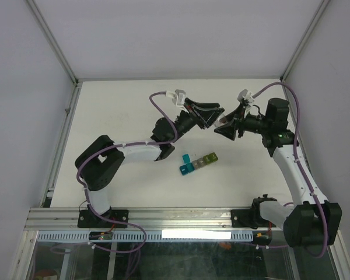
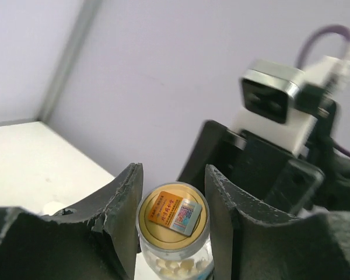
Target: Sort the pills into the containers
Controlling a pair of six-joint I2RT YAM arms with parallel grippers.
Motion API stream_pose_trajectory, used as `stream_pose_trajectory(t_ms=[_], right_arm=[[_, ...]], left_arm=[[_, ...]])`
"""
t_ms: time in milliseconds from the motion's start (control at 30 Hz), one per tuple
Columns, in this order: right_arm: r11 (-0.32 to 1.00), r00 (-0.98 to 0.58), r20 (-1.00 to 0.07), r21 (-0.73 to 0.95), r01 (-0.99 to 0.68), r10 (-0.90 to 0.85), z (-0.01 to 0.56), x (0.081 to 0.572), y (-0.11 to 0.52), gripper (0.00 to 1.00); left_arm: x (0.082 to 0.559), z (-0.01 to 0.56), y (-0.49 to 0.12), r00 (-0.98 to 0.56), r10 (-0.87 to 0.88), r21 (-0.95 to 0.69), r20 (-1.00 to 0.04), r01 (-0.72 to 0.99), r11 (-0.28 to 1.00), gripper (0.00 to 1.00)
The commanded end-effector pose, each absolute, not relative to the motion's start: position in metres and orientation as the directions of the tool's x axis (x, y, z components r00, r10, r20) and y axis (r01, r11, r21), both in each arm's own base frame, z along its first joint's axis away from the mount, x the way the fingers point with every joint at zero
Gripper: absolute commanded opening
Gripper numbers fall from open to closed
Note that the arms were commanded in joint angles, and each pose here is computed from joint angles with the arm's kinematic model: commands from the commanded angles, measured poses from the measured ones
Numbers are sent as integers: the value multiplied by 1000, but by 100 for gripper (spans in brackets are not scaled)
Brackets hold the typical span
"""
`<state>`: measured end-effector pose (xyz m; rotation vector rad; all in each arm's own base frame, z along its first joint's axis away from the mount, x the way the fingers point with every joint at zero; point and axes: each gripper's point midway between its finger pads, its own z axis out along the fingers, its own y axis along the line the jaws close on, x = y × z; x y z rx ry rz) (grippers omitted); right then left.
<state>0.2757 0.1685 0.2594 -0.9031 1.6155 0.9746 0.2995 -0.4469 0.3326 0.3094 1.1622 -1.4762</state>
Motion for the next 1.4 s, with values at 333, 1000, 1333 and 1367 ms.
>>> stream_pose_trajectory(t_ms=[333,1000,1333,1367], right_arm=[[447,-135,-990,108,-888,-29,278,289,155,0],[153,-90,-996,88,-984,-6,292,237,166,0],[186,-106,-994,103,-977,-6,293,242,165,0],[186,-108,-994,105,-977,-5,293,243,165,0]], left_arm=[[293,370,-423,-164,-781,-567,-602,777,274,72],[262,385,-418,-474,-532,-377,-702,881,-287,80],[248,381,-433,-425,-497,-312,-757,902,-297,61],[247,381,-434,-423,-494,-309,-760,903,-298,61]])
